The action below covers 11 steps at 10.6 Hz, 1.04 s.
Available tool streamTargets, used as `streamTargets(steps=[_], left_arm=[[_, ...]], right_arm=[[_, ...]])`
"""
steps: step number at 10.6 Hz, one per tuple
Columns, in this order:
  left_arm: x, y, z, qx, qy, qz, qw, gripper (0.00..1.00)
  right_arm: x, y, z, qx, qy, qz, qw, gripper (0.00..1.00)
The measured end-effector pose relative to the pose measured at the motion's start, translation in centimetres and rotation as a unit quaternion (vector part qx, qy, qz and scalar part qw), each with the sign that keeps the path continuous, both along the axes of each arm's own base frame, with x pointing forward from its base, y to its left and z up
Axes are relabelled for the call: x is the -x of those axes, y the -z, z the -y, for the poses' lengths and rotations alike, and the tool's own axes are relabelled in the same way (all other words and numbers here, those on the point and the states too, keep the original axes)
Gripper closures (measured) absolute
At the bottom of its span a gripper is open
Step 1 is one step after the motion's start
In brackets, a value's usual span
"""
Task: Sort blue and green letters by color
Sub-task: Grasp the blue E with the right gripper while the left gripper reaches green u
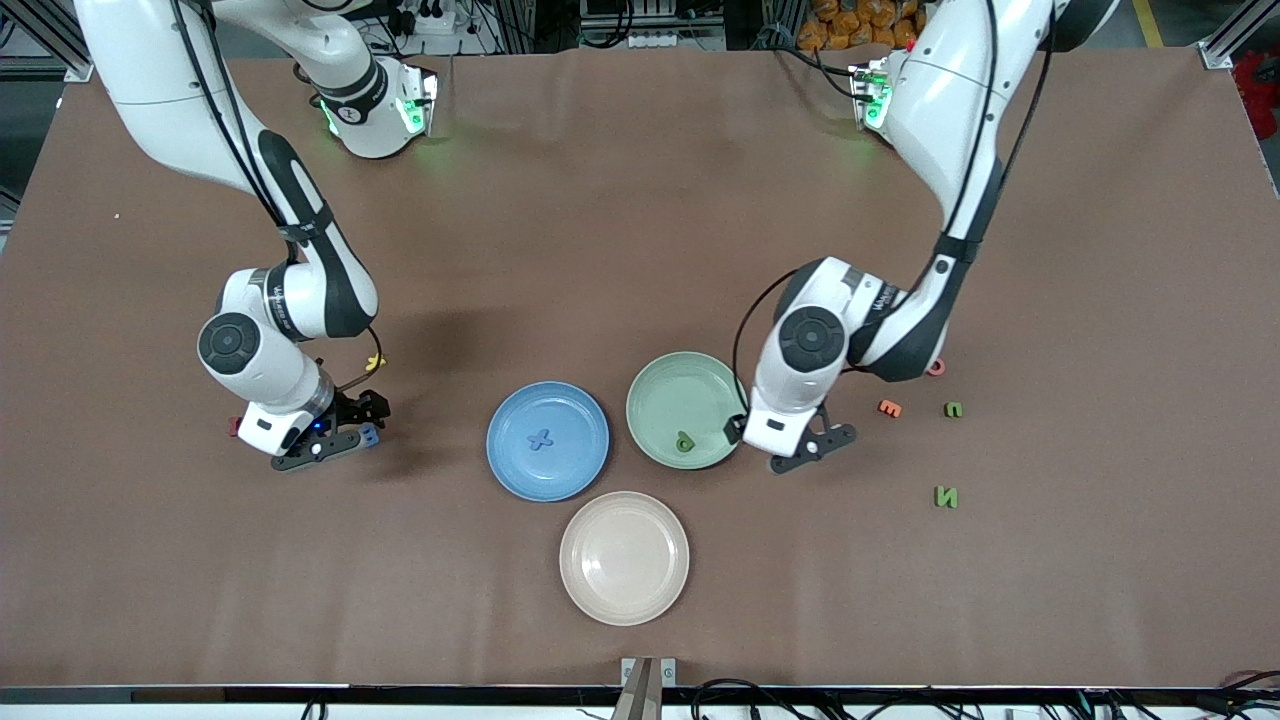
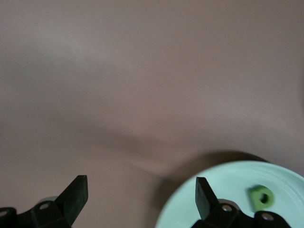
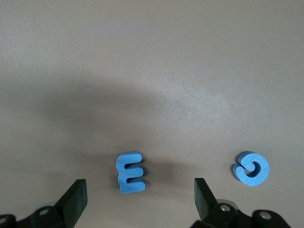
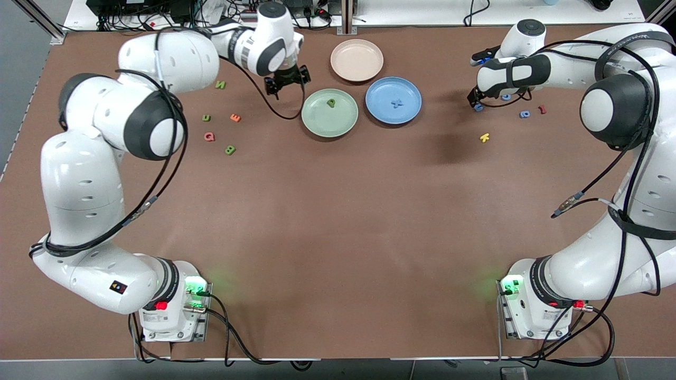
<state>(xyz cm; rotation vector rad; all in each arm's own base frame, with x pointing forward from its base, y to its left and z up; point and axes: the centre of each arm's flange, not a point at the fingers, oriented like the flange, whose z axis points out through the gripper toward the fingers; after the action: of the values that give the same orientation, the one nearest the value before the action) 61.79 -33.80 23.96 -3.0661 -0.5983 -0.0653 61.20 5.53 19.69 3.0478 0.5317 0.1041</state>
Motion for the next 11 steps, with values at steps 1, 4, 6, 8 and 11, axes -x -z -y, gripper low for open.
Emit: streamTargets(steps=[1, 4, 6, 8, 11], left_arm=[[-0.3, -0.6, -1.9, -0.002, 0.007, -0.002, 1.0, 0.0], [1.0, -1.6, -6.4, -0.006, 0.025, -0.006, 1.0, 0.0], [3.6, 0.2, -7.7, 0.007, 0.043, 0.018, 0.999, 0.0], [6.6, 2.5, -10.5, 0.011, 0.08, 0.029, 0.996, 0.0], [8.3, 3.1, -13.8, 0.004, 0.122, 0.018, 0.992, 0.0]], right_arm=[[0.2, 0.2, 0.0, 0.0, 0.0, -0.002, 1.0, 0.0], [0.7, 0.9, 0.0, -0.005, 0.007, -0.01, 1.0, 0.0], [0.7, 1.1, -0.2, -0.006, 0.007, -0.012, 1.0, 0.0], [0.8, 1.2, -0.3, -0.007, 0.006, -0.013, 1.0, 0.0], [0.9, 2.2, -0.5, -0.012, 0.013, -0.014, 1.0, 0.0]])
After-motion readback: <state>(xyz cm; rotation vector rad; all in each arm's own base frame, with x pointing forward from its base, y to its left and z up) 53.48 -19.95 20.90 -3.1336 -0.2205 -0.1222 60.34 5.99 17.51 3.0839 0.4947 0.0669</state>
